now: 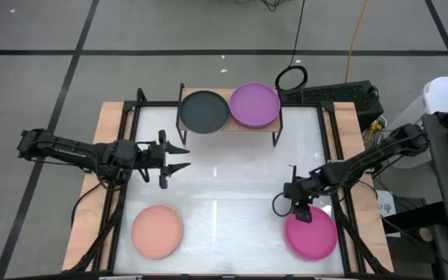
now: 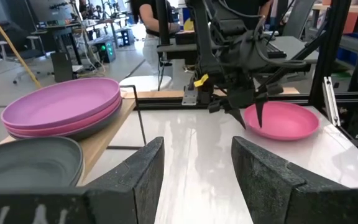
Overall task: Place and stack plates onto a shelf
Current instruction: Stack the pink plate on top of the black plate on the shelf
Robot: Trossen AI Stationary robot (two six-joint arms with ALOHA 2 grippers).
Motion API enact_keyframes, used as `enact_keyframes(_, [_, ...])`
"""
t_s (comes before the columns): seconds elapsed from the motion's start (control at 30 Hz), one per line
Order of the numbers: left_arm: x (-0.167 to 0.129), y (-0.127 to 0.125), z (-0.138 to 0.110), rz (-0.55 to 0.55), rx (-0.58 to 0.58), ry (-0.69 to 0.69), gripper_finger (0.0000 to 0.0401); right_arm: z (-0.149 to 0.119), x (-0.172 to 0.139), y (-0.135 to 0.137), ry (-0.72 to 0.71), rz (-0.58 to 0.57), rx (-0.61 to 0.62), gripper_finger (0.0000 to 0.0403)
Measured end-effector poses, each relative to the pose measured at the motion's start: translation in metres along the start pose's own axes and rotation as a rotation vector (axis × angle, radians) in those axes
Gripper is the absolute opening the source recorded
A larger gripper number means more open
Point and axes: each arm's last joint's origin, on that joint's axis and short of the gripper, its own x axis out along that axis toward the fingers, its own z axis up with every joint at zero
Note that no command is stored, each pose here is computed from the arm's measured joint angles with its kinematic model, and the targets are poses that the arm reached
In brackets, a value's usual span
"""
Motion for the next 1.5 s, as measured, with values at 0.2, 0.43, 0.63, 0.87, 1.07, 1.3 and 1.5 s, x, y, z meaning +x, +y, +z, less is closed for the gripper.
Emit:
enact_keyframes(0.2, [0.0,0.0,-0.001,0.0,-0.002,0.006,0.0193,-0.004,0.0,0.004,0.012,0.007,-0.042,0.0169])
enact_keyframes(0.43, [0.0,0.0,-0.001,0.0,-0.013,0.01,0.0193,-0.009,0.01,0.005,0.083,-0.034,-0.035,0.0169])
enact_keyframes(0.63, [0.0,0.0,-0.001,0.0,-0.022,0.013,0.0193,-0.01,0.018,0.003,0.117,-0.065,-0.002,0.0169])
enact_keyframes(0.87, [0.0,0.0,-0.001,0.0,-0.023,0.013,0.0193,-0.009,0.019,0.003,0.121,-0.069,-0.025,0.0158])
enact_keyframes(1.07, [0.0,0.0,-0.001,0.0,-0.023,0.012,0.0193,-0.009,0.019,0.003,0.12,-0.068,-0.028,0.0091])
enact_keyframes(1.3, [0.0,0.0,-0.001,0.0,-0.005,0.012,0.0193,-0.009,0.019,0.003,0.114,-0.062,-0.032,0.0008])
enact_keyframes(1.5, [0.0,0.0,-0.001,0.0,-0.005,0.01,0.0193,-0.002,0.018,0.0,0.066,-0.067,-0.009,0.0003])
